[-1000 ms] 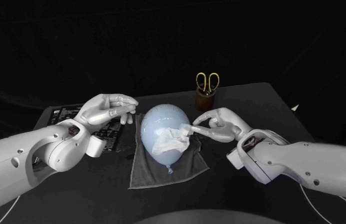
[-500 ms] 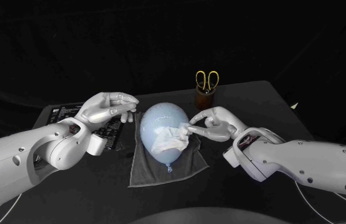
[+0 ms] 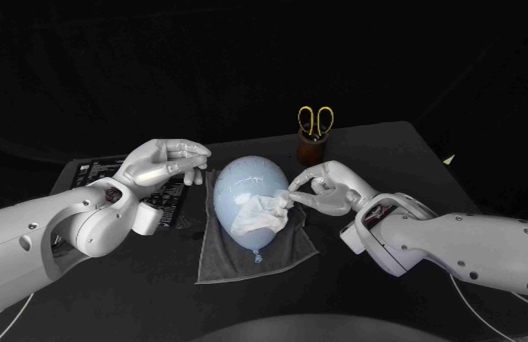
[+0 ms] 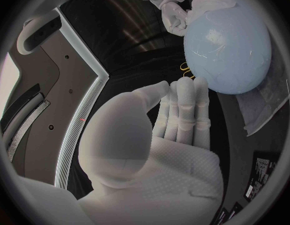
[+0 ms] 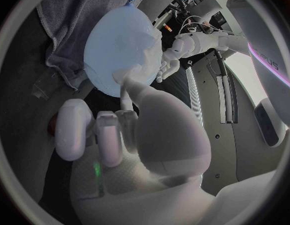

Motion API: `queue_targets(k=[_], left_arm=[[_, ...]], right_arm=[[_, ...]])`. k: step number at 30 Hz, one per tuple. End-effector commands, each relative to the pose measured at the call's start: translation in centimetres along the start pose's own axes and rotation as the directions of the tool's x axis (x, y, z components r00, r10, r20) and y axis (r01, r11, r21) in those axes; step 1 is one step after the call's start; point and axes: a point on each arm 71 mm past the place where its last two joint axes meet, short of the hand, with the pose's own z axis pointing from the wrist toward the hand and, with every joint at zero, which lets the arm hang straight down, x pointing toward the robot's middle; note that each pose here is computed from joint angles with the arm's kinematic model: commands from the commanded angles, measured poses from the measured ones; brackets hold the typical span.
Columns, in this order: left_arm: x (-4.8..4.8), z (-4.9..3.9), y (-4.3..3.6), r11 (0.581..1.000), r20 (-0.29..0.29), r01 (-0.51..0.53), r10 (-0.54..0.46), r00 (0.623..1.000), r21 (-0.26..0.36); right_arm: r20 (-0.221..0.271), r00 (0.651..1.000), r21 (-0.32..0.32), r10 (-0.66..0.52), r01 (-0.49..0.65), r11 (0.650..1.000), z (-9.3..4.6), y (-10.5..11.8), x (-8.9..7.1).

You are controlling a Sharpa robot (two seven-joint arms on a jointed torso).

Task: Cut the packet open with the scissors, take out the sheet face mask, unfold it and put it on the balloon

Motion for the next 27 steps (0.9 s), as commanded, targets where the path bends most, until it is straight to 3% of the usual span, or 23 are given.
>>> queue_targets(k=[1,15,23,27], left_arm=[[0.09,0.07,-0.07,1.0,0.001,0.007,-0.007,1.0,0.01],[0.01,0.08,-0.03,1.0,0.002,0.006,-0.006,1.0,0.008],[0.02,0.12,0.0,1.0,0.001,0.007,-0.007,1.0,0.008],[0.01,0.14,0.03,1.0,0.001,0.006,-0.006,1.0,0.007]], right_arm=[[0.018,1.0,-0.074,-0.021,0.023,0.997,-0.1,0.6,0.0],[0.101,0.995,-0.159,-0.001,0.017,0.987,-0.8,1.6,-0.7],[0.12,0.993,-0.17,0.013,0.008,0.985,-1.5,2.1,-1.2],[0.103,0.995,-0.133,0.003,0.011,0.991,-1.6,1.8,-1.5]])
